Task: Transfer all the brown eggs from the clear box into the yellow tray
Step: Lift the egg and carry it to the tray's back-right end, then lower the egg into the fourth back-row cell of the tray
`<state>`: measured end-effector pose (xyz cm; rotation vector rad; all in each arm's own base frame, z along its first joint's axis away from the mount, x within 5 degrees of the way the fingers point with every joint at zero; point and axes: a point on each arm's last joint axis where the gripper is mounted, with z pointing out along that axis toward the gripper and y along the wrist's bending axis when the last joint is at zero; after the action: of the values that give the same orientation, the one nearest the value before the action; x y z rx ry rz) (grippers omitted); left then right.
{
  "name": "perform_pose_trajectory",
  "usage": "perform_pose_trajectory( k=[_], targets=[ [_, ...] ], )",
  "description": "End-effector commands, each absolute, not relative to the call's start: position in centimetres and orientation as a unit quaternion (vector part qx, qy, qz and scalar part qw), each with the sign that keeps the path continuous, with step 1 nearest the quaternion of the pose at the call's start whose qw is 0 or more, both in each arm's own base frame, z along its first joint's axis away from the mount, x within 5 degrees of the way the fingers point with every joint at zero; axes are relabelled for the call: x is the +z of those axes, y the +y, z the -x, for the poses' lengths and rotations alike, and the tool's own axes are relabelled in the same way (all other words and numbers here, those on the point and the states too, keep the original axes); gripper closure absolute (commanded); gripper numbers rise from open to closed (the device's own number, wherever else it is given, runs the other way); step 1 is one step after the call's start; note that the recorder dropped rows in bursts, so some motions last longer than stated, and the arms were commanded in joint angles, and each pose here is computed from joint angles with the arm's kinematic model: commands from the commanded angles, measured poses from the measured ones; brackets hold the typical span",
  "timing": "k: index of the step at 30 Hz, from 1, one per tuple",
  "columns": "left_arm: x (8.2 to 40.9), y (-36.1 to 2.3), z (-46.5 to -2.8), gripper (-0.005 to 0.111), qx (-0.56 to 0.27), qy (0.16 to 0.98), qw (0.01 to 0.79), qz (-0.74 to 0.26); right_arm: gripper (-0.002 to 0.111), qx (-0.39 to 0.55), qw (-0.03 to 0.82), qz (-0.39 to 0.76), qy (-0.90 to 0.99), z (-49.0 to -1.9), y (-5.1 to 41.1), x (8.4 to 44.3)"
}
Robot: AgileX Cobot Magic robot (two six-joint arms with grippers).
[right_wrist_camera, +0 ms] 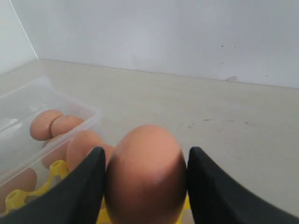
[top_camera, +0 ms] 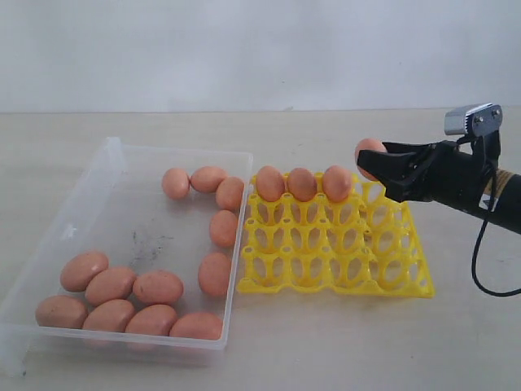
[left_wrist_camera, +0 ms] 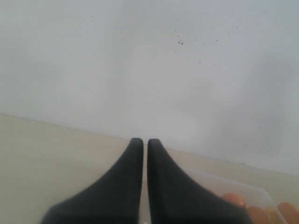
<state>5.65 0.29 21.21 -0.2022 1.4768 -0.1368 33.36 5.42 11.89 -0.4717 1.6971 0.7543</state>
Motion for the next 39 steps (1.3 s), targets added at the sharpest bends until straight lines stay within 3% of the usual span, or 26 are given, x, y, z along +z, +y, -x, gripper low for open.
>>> perform_pose_trajectory(
  k=[1,13,34,36,39],
  targets=[
    [21.3,0.3,-5.6,0.103,-0.064,0.67,0.735,0.09,0.108,0.325,0.581,0.206,0.717,-33.4,5.3,12.1],
    [21.3,0.3,-5.6,0.103,-0.064,0.67,0.735,0.09,0.108,0.327,0.561,0.172,0.741,-35.2,5.0,8.0],
    [21.3,0.3,-5.6,0.103,-0.064,0.67,0.735,0.09,0.108,0.296,0.544,0.185,0.763,-35.3,4.8,7.3],
    [21.3,0.3,-5.6,0.103,-0.064,0.67,0.735,0.09,0.103,0.298,0.545,0.188,0.761,-35.3,4.8,7.3],
    [21.3,0.3,-5.6,0.103,-0.064,0.67,0.735,0.09,0.085,0.299,0.545,0.192,0.76,-35.2,4.9,7.3]
  ],
)
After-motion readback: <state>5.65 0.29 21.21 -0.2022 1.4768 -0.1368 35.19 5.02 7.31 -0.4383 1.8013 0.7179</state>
